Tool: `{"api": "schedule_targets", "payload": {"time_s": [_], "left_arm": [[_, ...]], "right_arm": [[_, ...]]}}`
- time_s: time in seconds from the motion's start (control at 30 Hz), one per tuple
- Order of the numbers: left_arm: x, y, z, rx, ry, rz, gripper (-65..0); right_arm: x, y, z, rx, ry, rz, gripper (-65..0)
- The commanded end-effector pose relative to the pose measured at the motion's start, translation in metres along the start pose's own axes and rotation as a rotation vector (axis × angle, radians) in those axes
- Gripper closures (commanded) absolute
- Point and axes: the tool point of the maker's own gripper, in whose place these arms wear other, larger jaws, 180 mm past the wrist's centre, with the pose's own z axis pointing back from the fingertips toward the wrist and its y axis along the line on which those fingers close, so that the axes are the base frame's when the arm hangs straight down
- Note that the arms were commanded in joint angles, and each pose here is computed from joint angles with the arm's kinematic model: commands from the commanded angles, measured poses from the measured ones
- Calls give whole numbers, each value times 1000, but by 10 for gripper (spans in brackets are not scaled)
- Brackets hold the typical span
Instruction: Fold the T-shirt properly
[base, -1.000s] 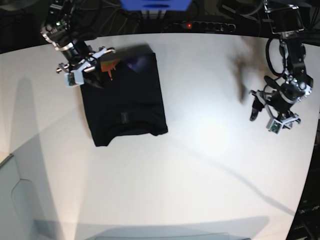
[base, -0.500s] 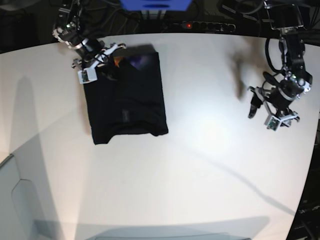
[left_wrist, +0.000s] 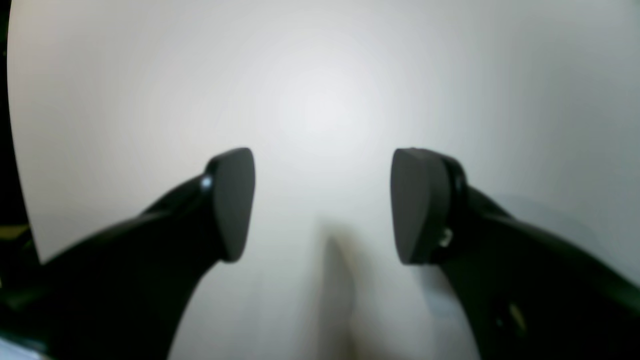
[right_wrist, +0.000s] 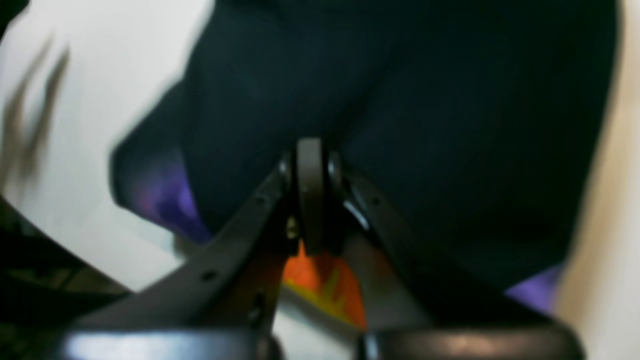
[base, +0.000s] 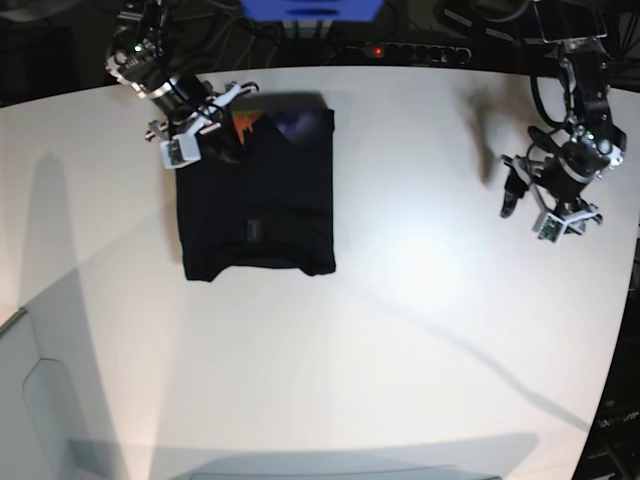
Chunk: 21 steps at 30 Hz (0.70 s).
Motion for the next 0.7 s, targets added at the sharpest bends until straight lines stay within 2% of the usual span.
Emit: {"api": "schedule_targets", "payload": {"time_s": [0.0,0.1,0.17,0.27,0.4,0.43,0.53,0.67], "left_arm": [[14,9,5,26,-50,-2,-412],[0,17,12,56,-27,29,-411],[-14,19,22,74,24,31,-371],[-37,19,38,101,125,41,-238],[-65,13,69,176,194,136,-20],[-73,11,77,198,216,161,0],[-95,0,107,247,285,217,-12],[-136,-38,137,208,409,266,0]], "right_arm": [[24,0,7,-6,-79,20,0],[41,-7,18,-48,-116,53,0],[38,-19,27,-89,-106,52,0],[24,-41,42,-166,-67,40,0],[-6,-57,70,-244,13,8,0],[-16,-57,79,-258,42,-6,0],[-44,-54,100,-275,126,-30,0],[-76,-56,134,-325,236,-58,0]]}}
